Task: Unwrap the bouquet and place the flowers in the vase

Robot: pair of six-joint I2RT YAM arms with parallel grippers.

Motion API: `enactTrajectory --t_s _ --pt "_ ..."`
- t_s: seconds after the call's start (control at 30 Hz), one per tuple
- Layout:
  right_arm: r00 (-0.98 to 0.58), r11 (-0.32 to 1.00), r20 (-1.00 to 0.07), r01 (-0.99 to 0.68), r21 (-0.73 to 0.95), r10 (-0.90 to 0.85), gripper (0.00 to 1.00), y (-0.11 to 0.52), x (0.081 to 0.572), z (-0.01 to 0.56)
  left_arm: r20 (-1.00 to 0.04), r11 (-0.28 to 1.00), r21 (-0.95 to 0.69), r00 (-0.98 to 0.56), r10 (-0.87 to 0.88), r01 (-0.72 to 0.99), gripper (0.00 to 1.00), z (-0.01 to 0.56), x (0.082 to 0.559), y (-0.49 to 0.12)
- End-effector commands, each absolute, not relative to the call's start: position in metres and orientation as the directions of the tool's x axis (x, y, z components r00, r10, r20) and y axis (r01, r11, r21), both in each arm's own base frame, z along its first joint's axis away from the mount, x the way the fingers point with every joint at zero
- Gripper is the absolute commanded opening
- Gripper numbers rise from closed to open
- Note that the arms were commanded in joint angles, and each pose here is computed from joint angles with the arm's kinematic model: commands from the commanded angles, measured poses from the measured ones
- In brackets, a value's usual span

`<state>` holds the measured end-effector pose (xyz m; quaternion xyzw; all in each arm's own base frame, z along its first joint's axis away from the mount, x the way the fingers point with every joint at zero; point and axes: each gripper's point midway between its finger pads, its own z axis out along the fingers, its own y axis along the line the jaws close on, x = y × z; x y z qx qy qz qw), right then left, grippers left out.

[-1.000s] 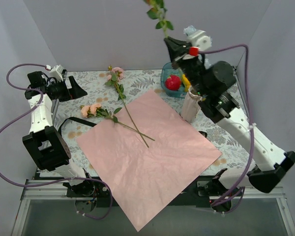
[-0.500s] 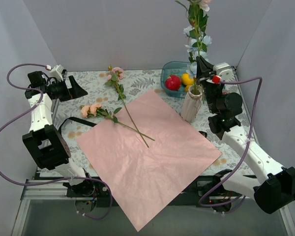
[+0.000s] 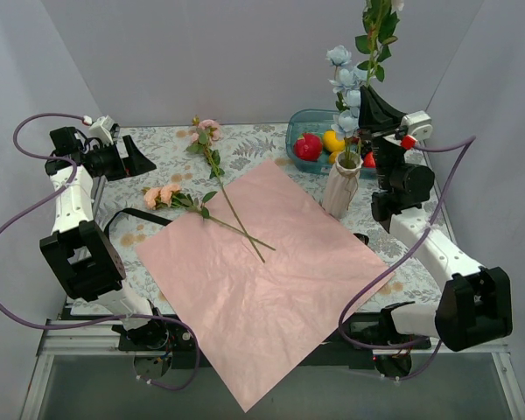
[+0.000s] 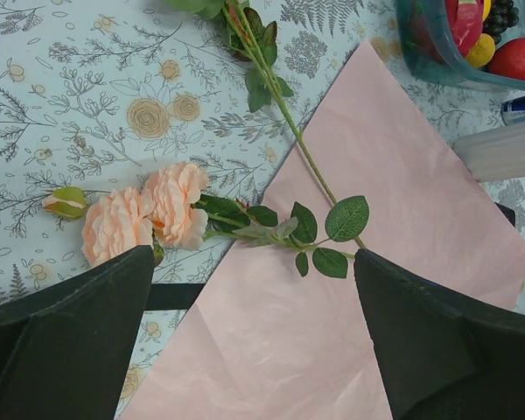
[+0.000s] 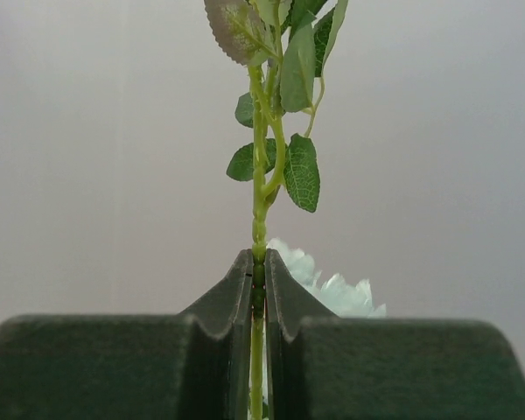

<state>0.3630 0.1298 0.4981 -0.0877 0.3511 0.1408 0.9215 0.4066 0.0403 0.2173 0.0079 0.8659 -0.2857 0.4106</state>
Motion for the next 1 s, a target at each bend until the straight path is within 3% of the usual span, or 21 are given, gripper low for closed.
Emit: enactTrajectory --t_s 0.0,0.97 --pt "0.763 0.919 -0.574 -0.392 -0.048 0.296 0.01 0.129 0.35 0.513 -0.752 0.837 -0.462 -0.63 -0.194 0.294 0.98 0.231 0.407 0.04" --pt "0.752 0.907 -0.569 -0.421 -0.027 0.332 0.01 0.119 0.378 0.472 -0.741 0.82 -0.482 -0.643 -0.194 0.308 0.98 0.237 0.407 0.037"
